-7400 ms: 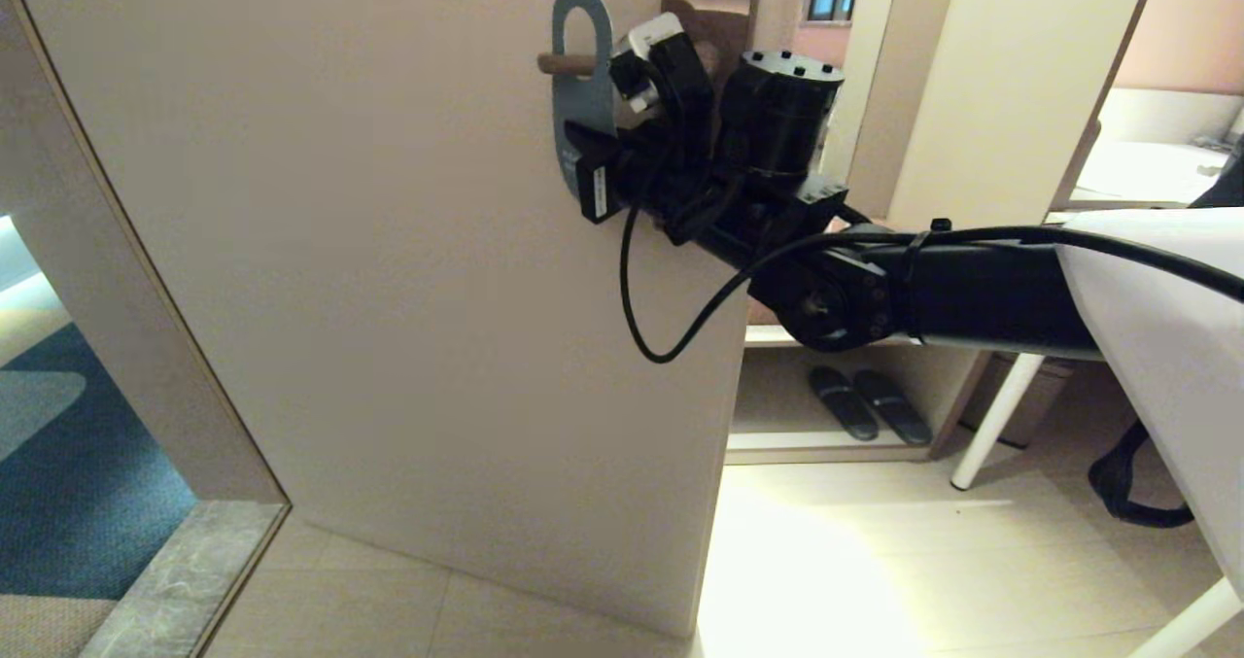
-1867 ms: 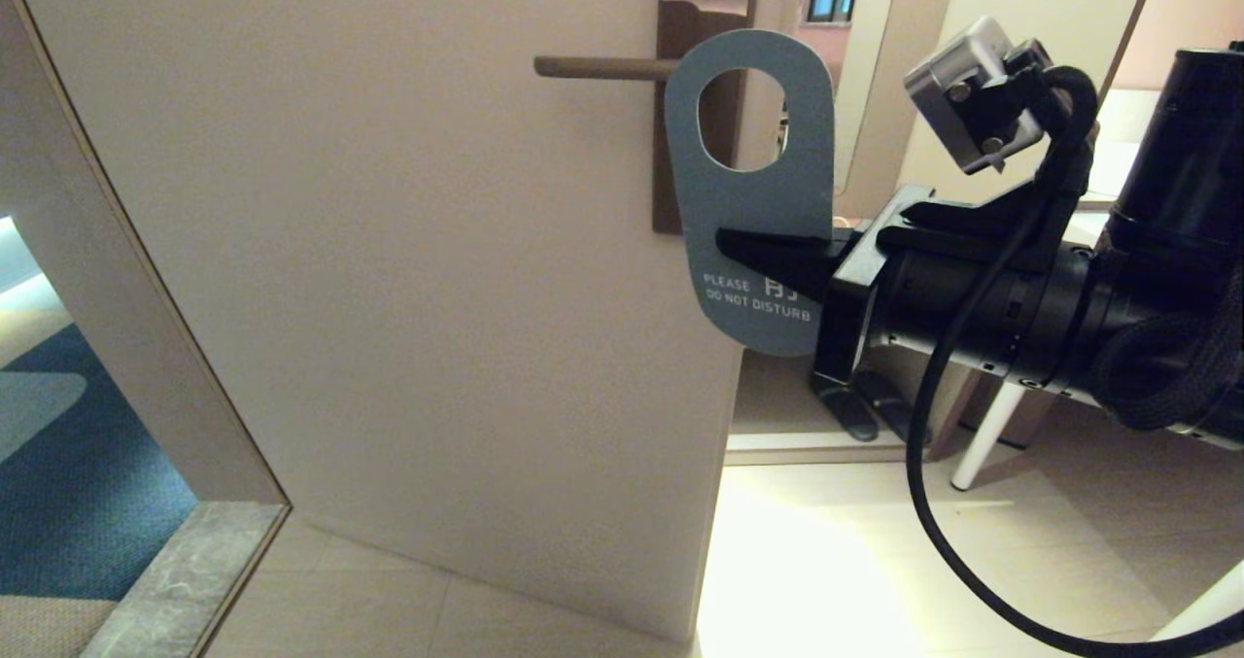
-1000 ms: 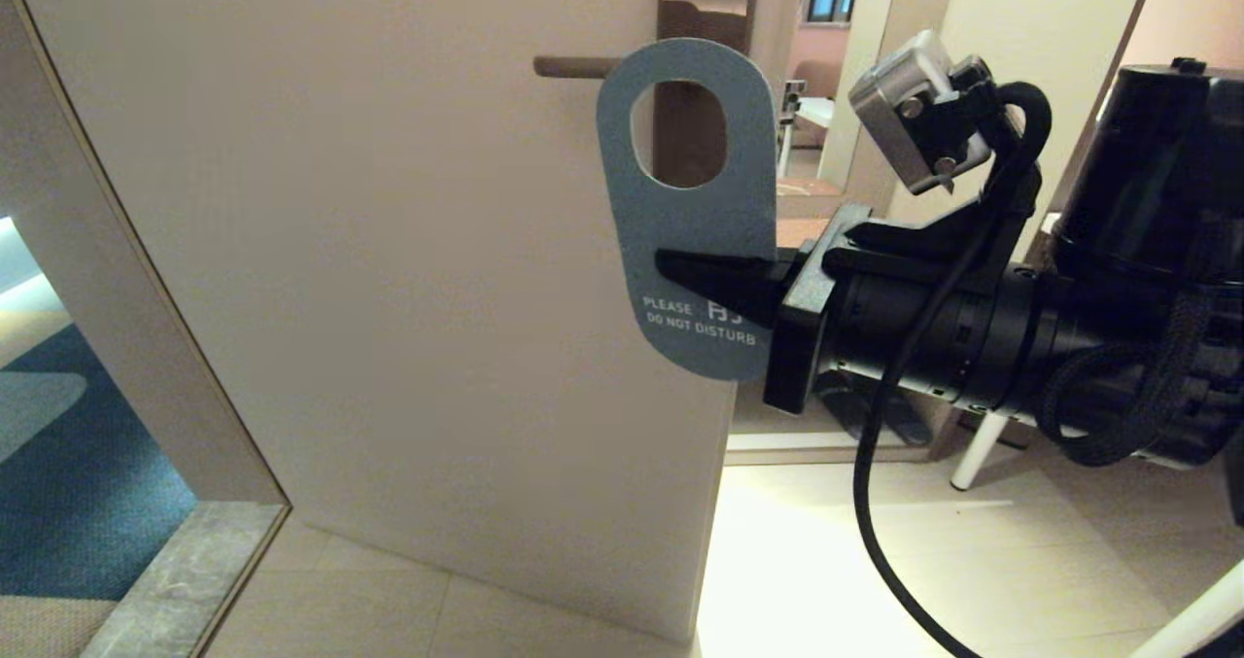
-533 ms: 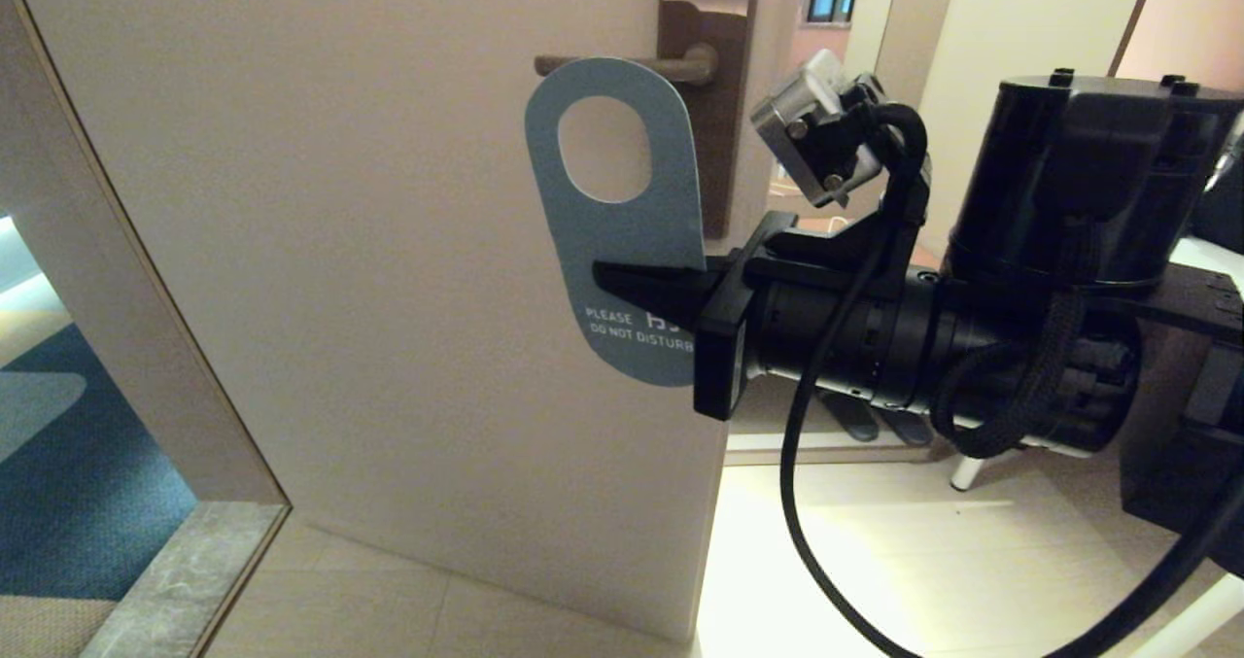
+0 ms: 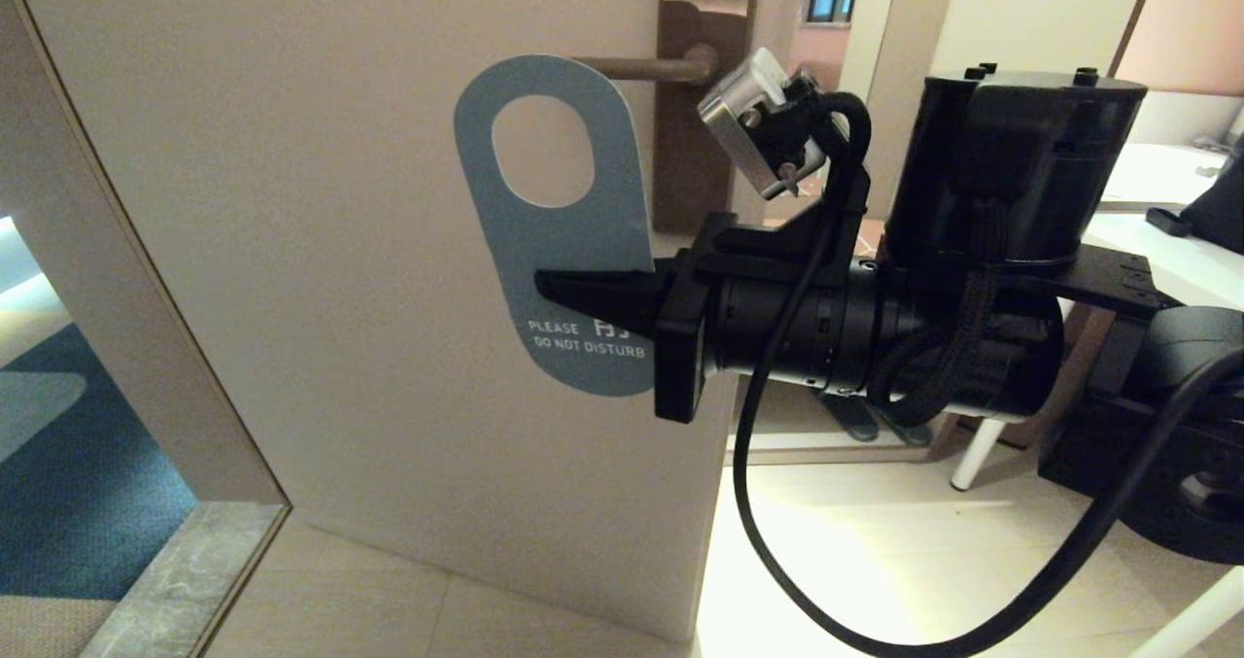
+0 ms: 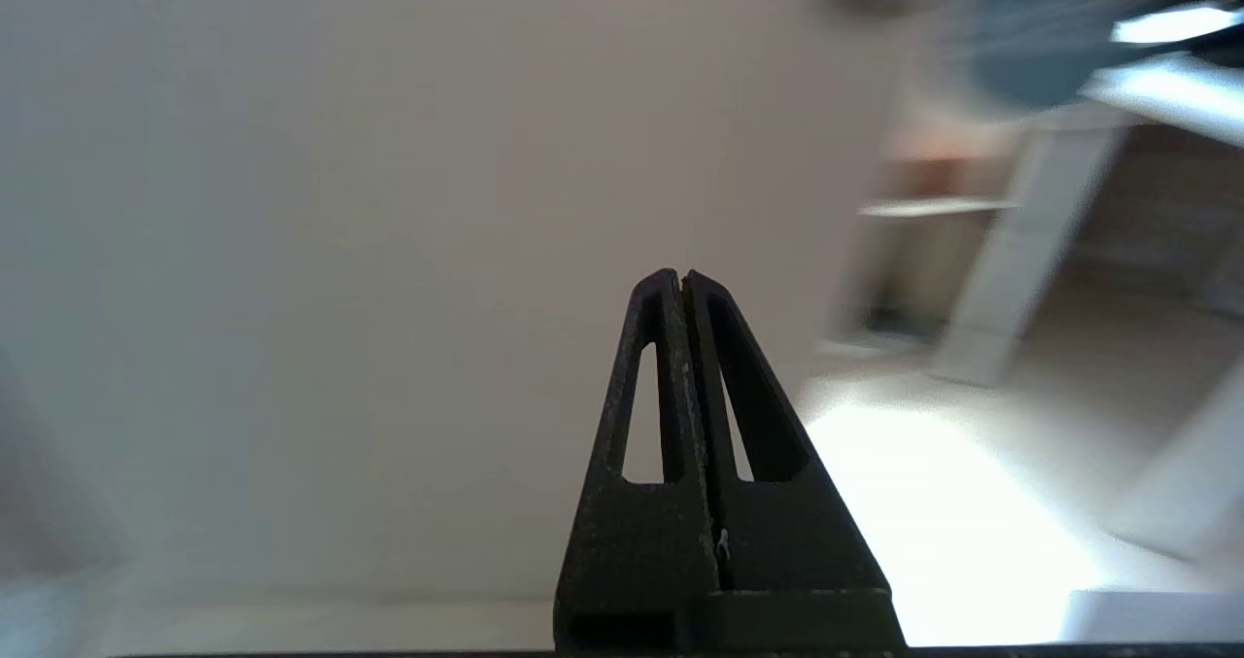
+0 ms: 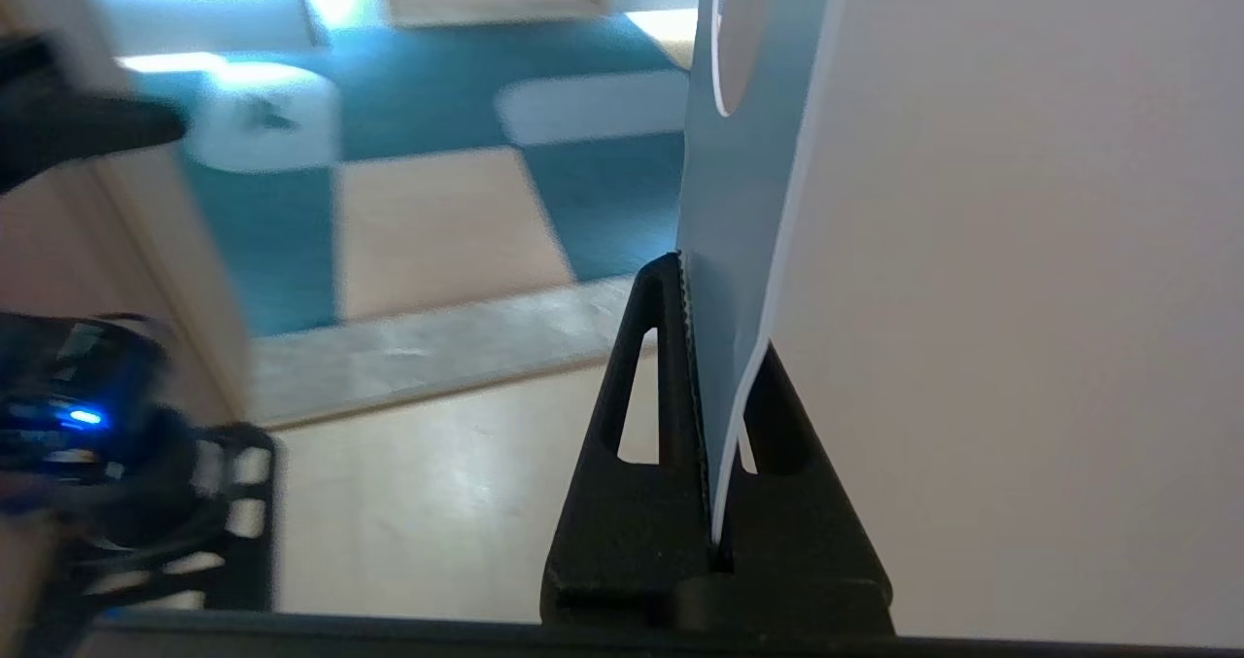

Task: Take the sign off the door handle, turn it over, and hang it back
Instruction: Hand it to the other hand

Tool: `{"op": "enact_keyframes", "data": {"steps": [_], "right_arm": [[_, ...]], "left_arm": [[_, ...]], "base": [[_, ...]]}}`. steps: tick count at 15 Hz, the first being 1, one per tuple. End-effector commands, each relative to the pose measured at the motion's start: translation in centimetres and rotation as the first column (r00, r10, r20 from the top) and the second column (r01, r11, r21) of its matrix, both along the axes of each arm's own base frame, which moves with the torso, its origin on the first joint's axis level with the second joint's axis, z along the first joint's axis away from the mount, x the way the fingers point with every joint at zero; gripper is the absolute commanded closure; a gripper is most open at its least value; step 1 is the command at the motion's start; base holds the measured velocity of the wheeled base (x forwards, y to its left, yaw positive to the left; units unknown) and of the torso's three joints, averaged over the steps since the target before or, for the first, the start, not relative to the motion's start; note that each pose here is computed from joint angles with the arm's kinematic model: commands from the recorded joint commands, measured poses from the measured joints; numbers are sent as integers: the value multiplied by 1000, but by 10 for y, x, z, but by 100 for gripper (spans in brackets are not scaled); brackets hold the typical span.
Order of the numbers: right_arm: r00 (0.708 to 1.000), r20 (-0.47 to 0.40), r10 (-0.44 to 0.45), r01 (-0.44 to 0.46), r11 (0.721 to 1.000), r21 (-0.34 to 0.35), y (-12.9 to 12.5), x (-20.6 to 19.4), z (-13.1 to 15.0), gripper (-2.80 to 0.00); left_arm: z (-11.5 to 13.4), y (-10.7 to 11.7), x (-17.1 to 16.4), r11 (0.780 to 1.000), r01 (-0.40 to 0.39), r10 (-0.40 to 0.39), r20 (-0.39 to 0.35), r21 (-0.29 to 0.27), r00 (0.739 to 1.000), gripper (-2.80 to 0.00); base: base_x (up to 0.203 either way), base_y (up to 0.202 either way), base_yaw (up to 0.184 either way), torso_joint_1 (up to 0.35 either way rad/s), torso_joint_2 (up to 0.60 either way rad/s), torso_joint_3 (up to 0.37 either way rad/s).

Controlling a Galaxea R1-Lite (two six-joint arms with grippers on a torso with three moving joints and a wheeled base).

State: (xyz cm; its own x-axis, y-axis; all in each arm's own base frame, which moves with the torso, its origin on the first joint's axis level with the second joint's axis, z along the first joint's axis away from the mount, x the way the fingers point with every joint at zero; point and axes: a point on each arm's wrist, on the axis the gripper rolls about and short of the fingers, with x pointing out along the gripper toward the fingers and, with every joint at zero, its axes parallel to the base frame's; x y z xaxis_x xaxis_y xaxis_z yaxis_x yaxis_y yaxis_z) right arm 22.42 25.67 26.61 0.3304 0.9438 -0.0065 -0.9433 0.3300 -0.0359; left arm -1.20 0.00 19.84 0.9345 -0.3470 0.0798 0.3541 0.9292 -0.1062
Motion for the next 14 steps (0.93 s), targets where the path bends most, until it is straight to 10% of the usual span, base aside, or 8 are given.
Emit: {"op": "enact_keyframes", "data": {"steps": [1, 5, 9, 14], "right_arm": [[999, -10, 52, -52, 999, 11, 5, 3, 0, 0], [996, -18, 83, -82, 997, 13, 6, 3, 0, 0], [992, -25, 123, -123, 992, 12, 7, 3, -2, 0], [993, -20, 120, -120, 993, 18, 6, 4, 0, 0]], "left_arm": [[22, -9, 27, 990, 143, -142, -93, 2, 985, 0], [36, -30, 56, 944, 316, -330, -232, -94, 915, 0], [35, -44, 70, 849, 489, -529, -335, -202, 780, 0], [36, -65, 106, 829, 503, -559, -340, -246, 756, 0]], "base": [[0, 0, 0, 0, 0, 0], [0, 0, 0, 0, 0, 0], [0, 0, 0, 0, 0, 0], [0, 0, 0, 0, 0, 0]]}}
